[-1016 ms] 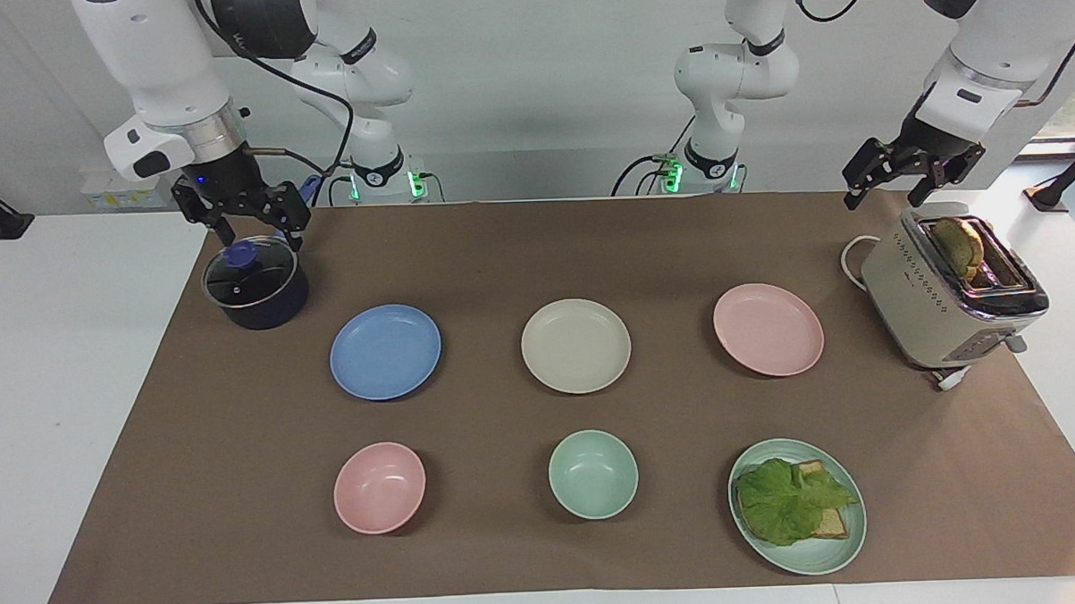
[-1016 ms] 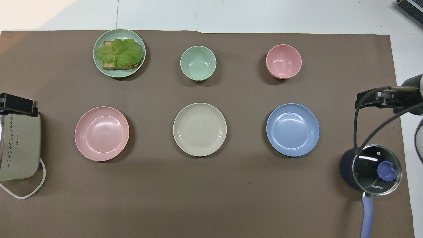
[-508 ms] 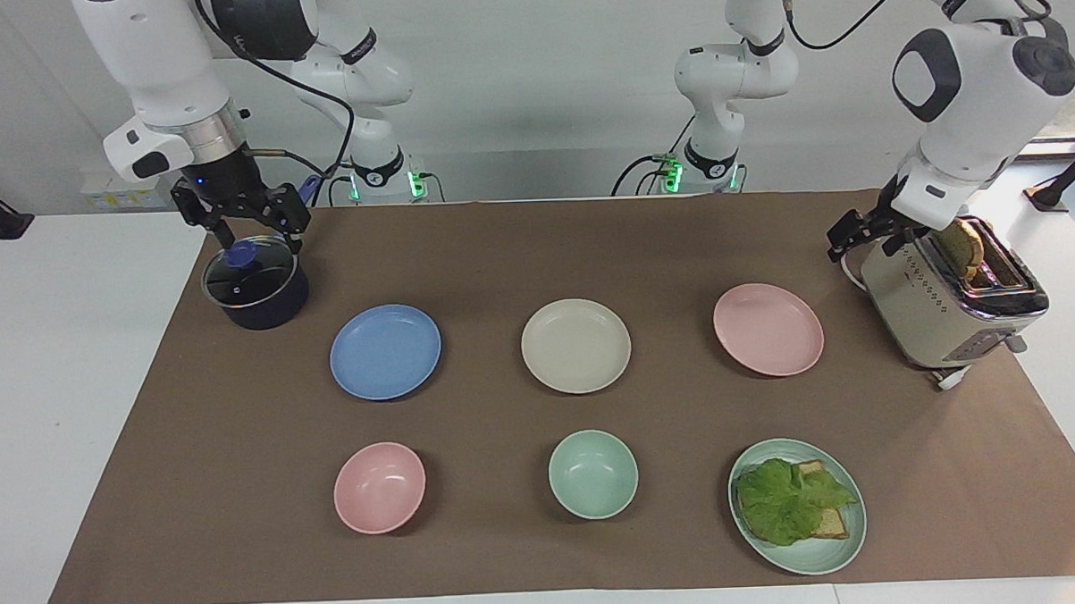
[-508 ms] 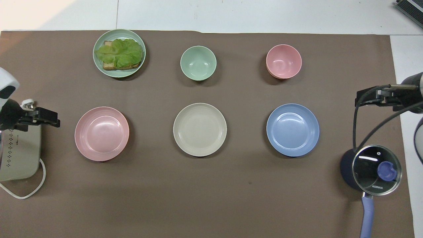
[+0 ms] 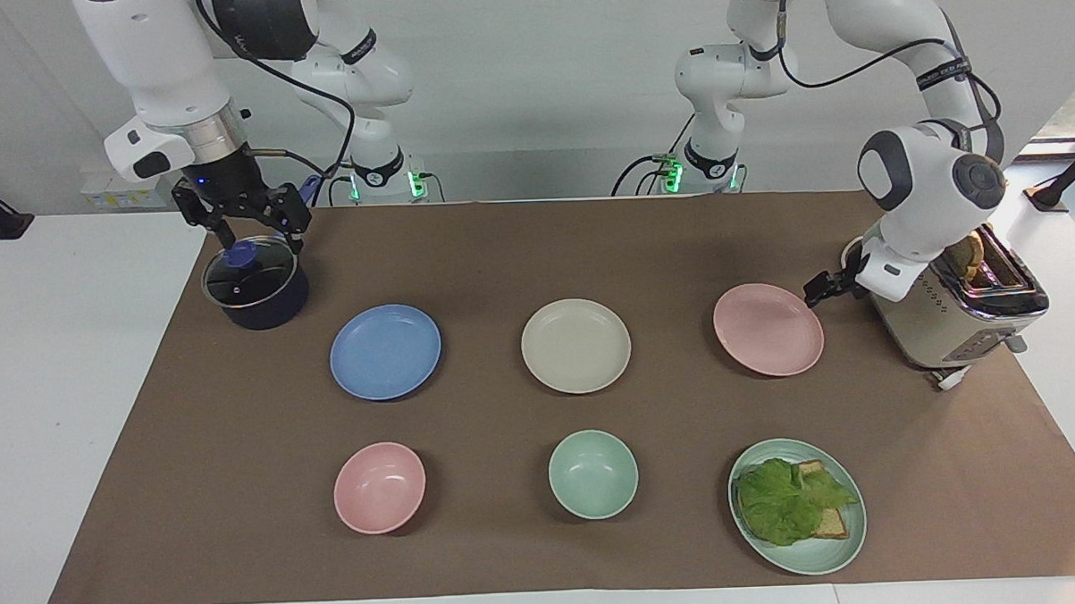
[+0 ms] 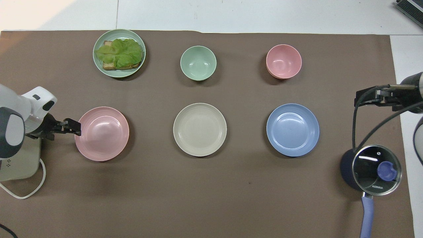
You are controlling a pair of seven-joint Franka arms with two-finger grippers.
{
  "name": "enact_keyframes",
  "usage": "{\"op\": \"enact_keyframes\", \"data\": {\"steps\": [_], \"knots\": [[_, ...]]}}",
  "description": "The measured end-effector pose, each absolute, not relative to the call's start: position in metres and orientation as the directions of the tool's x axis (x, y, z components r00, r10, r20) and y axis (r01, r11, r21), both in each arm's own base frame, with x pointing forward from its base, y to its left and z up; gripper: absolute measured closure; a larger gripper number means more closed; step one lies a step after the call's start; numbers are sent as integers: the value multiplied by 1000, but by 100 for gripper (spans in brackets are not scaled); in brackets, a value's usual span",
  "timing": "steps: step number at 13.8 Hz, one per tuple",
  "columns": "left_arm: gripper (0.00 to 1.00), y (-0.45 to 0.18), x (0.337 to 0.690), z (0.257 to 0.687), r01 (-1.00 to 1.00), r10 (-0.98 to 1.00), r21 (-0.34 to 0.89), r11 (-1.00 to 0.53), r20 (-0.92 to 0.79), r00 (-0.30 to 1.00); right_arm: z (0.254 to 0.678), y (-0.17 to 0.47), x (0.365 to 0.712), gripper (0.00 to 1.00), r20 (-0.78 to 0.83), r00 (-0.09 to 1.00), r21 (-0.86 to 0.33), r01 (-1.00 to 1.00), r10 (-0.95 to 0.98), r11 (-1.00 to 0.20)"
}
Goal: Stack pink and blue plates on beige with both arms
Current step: 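Reach the left gripper to the pink plate rim and grasp it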
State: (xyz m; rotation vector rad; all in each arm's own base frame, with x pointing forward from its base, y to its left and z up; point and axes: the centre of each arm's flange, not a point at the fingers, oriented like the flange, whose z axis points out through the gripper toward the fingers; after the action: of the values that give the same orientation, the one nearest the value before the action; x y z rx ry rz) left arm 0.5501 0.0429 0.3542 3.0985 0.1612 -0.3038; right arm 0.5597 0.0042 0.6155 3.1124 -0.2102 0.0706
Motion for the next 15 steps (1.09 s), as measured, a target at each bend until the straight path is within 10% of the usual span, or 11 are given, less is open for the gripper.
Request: {"op": "enact_keyframes", "data": {"steps": [6,13,15], "knots": [[0,40,536,311,104,99,7,-995,-225,969,615,5,560,0,46,990,18,-134,-133,-991],[85,38,533,311,102,97,8,-995,-234,967,615,6,560,0,46,990,18,-133,-132,-991],[93,36,535,321,97,92,11,-995,-228,969,615,6,560,0,46,990,18,-132,-131,-991]]}}
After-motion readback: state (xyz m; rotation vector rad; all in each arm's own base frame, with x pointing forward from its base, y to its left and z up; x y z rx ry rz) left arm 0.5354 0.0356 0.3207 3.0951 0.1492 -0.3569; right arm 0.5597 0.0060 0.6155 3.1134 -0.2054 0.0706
